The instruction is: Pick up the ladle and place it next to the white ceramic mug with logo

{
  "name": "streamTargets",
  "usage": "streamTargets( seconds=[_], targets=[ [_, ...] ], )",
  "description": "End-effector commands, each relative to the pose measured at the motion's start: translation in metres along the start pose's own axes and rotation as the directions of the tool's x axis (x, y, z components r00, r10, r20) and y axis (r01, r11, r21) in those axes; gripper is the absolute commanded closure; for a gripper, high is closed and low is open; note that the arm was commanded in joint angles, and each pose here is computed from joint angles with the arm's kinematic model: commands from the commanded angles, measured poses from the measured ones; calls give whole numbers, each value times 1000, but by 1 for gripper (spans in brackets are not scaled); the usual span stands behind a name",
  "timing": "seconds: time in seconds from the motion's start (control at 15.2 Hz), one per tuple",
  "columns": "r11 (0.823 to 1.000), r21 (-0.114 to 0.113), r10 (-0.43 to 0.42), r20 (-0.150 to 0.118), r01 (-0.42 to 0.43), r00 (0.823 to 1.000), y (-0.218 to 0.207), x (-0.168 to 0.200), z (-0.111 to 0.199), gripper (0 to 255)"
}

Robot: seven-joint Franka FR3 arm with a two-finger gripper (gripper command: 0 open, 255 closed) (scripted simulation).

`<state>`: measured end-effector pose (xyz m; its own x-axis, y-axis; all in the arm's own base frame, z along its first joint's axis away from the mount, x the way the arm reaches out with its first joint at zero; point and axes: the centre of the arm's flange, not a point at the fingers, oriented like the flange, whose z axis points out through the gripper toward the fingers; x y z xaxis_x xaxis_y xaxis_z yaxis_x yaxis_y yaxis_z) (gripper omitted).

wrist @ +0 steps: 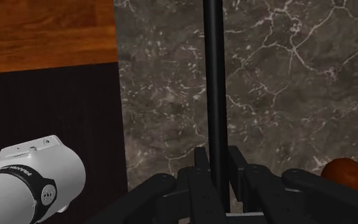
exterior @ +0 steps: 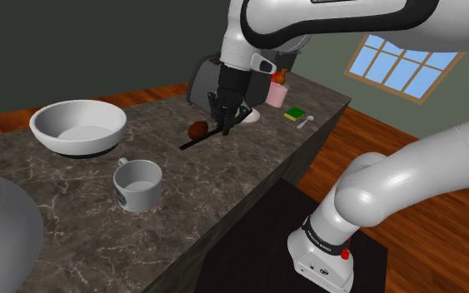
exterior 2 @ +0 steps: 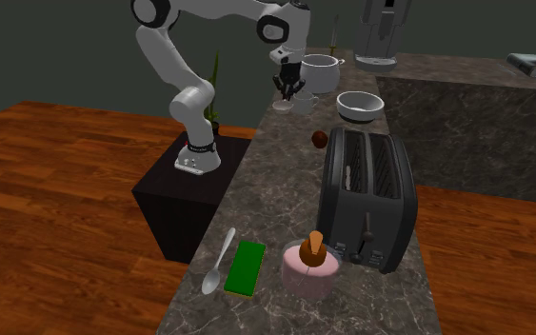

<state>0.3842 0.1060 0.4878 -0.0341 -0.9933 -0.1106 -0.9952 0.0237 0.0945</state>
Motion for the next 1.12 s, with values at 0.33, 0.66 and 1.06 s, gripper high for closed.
streamTargets(
  seconds=[0.33,0.66,1.06],
  targets=[
    [1000,0,2,0,-2,1000,28,-88,14,255],
    [1000,0,2,0,-2,1000,45,-151,22,255],
    [1000,0,2,0,-2,1000,66,-227,33,255]
  ],
)
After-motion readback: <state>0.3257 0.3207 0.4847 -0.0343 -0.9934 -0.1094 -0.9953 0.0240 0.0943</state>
